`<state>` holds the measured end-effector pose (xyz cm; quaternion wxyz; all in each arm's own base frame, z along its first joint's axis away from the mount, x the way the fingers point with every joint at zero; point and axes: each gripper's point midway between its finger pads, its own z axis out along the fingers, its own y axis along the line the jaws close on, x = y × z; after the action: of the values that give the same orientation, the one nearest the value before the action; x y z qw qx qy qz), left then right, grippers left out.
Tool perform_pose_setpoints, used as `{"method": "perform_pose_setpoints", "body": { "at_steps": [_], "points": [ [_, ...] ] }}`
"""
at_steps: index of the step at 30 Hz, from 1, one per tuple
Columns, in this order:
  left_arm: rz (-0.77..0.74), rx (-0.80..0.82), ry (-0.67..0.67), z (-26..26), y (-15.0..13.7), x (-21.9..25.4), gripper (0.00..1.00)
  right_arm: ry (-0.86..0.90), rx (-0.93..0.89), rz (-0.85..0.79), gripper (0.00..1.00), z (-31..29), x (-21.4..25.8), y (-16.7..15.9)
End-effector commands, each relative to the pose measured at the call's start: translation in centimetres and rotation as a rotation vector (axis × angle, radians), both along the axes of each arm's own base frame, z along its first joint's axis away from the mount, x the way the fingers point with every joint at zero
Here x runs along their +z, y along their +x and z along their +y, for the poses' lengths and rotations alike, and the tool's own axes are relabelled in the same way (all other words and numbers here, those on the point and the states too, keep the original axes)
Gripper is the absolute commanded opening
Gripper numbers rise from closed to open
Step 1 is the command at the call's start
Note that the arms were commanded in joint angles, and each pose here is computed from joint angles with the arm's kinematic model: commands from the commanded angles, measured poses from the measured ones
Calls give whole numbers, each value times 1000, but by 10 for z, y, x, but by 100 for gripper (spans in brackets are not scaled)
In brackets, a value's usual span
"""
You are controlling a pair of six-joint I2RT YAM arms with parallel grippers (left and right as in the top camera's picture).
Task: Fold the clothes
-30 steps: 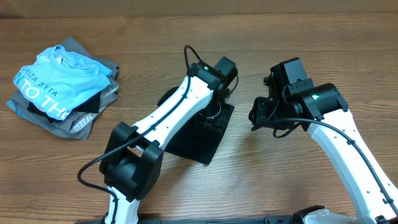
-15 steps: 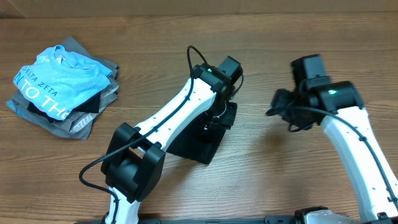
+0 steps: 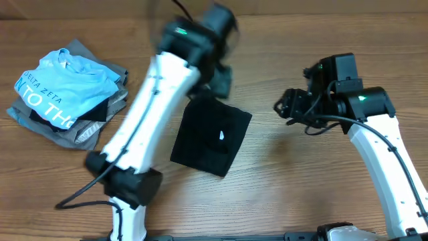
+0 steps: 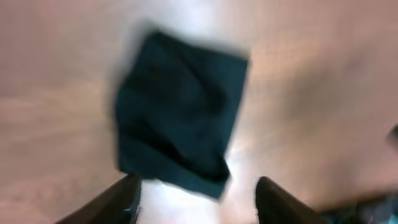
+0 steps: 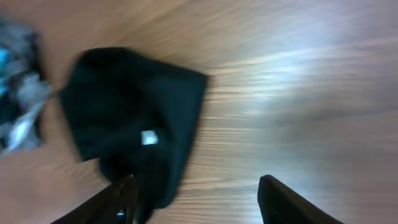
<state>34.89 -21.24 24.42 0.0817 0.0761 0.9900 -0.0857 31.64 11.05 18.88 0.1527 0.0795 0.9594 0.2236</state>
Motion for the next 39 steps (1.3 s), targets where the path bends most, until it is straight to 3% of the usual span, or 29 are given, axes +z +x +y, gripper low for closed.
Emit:
{"method": "perform_pose_setpoints", "body": {
  "at_steps": [1,4,7,15,20,21,22,26,34,38,39],
  "points": [
    [-223,84,6,53,21,64,66,172,207,-65,65,56,20,-14],
    [-314,175,-24,91,23,98,68,179,276,-87,65,93,17,-18],
    [-373,175,-19,115,16,118,61,115,209,-42,65,112,-3,-16],
    [-561,225,4,148,-32,176,64,62,101,130,63,154,-69,-15],
    [-584,258,63,167,-58,180,66,98,92,139,58,172,-88,-3],
    [-574,261,77,169,-61,176,66,106,94,128,51,174,-87,0],
    [-537,256,95,171,-64,165,67,110,88,108,32,174,-85,5],
    [-381,218,101,162,-68,120,68,57,64,104,8,146,-88,14],
    [-82,176,130,151,-79,32,68,-31,-20,147,4,64,-90,27],
    [21,149,90,136,-82,-12,68,-36,-11,141,17,43,-90,33],
    [40,144,77,133,-82,-22,68,-37,0,134,24,41,-90,34]
  ]
}}
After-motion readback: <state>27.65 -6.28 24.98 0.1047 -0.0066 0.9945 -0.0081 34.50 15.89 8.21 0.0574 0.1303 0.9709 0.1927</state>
